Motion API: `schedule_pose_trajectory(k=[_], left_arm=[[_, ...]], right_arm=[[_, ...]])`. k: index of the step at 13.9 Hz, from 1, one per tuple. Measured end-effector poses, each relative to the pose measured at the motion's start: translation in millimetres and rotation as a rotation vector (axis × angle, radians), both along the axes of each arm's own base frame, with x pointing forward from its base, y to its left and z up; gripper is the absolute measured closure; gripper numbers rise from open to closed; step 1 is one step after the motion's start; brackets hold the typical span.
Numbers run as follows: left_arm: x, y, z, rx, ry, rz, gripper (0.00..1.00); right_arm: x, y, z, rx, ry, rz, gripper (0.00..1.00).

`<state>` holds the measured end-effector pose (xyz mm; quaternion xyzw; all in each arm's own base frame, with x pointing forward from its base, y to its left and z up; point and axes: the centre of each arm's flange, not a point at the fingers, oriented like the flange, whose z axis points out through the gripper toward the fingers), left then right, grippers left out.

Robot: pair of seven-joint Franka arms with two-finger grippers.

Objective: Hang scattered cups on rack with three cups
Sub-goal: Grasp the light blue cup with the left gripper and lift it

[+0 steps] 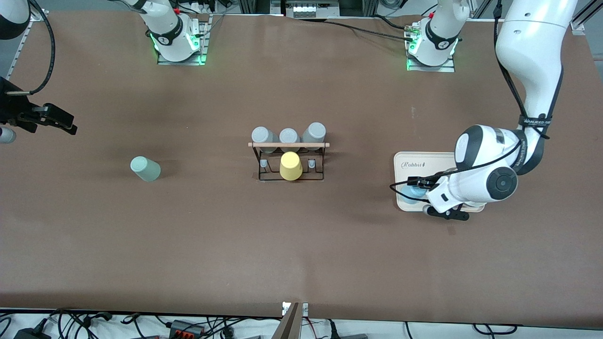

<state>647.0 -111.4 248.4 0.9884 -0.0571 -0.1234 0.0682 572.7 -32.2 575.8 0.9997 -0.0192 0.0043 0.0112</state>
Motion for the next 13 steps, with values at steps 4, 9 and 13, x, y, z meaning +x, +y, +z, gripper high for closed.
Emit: schedule_pose_trajectory(k=[4, 9, 13], left_arm=[[1.1, -0.8, -18.2, -0.003, 0.004, 0.003, 0.0], [-1.4, -13.8, -36.7, -0.005, 0.017, -0.013, 0.0], [-0.3, -13.5, -36.5, -0.004, 0.014, -0.013, 0.19]], right_arm=[[0.8, 0.0, -1.4, 0.0, 0.001, 0.0, 0.0], [1.0, -0.1, -1.7, 0.0, 0.001, 0.0, 0.0], [1.0, -0.2, -1.7, 0.0, 0.001, 0.0, 0.0]])
